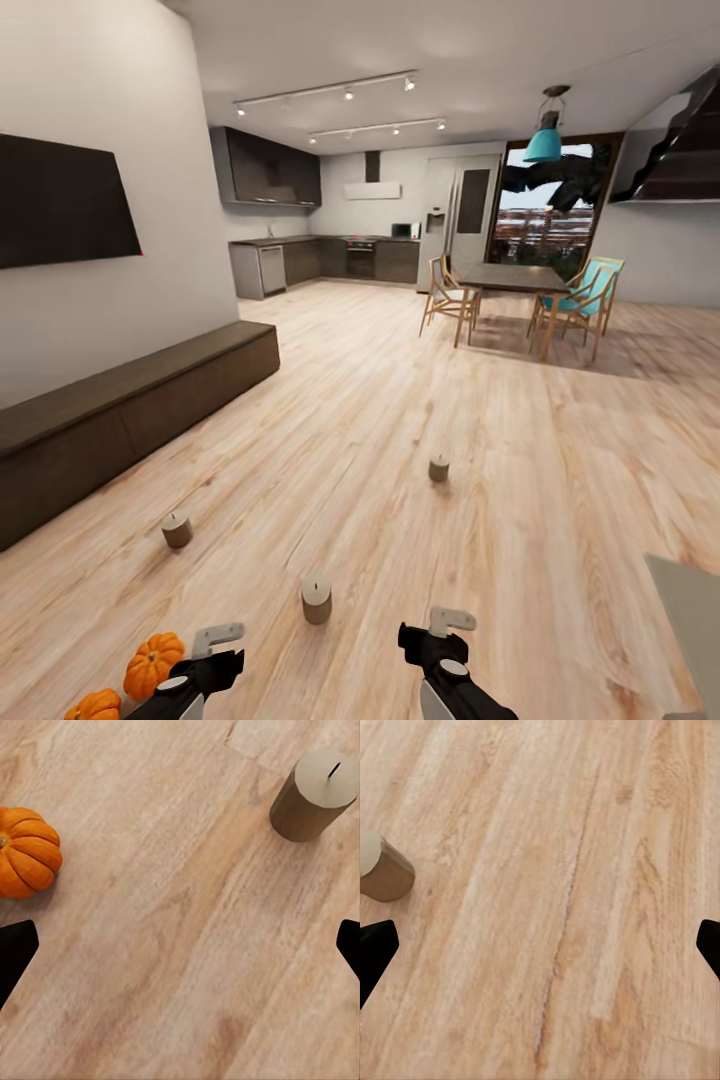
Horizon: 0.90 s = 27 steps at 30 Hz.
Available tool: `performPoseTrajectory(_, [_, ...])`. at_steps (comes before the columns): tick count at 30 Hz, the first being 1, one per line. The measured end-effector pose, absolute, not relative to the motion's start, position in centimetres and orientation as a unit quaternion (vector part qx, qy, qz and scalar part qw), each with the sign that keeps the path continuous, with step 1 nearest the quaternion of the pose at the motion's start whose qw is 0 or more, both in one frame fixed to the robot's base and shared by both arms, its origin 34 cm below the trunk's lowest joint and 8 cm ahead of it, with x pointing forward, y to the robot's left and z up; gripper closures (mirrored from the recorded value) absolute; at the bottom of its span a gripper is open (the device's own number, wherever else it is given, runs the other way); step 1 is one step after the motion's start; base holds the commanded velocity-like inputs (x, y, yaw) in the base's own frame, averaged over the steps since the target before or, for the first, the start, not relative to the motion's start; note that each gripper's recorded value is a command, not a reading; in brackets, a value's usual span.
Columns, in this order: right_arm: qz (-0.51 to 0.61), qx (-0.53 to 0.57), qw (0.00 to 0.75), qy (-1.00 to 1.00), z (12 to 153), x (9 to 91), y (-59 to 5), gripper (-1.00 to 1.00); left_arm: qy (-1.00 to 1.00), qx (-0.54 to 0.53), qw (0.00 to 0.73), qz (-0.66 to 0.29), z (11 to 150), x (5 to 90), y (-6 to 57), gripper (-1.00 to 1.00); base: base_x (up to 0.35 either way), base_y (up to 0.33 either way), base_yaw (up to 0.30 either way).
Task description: Place each of the two pumpkins and all three candles from the living room inside a cabinet in the living room (use any cabinet), then make sure every cabinet is closed, and position the cauldron so it is next to a table in the living room.
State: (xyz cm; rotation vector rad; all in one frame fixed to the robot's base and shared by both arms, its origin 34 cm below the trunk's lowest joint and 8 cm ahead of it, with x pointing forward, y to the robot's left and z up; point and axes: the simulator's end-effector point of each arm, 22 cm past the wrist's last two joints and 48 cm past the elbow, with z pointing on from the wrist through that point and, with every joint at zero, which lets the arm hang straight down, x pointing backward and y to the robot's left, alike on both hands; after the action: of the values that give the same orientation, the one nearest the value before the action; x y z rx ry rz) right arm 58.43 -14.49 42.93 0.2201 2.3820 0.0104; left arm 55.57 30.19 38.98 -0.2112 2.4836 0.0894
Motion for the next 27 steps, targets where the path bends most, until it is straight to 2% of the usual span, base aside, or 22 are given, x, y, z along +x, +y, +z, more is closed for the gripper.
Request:
performPoseTrajectory(14, [0.004,0.085,0.369,0.926,43.25,58.58,-14.46,-1.00,0.943,-0.080,0.322,0.033,39.30,55.77,30.13,-1.00,0.002,-0.007,0.236])
performPoseTrajectory(27, [0.004,0.085,0.373,0.924,43.60,58.75,-14.47,-1.00,0.942,-0.080,0.325,0.033,39.61,55.95,30.07,-1.00,0.033,-0.247,0.224])
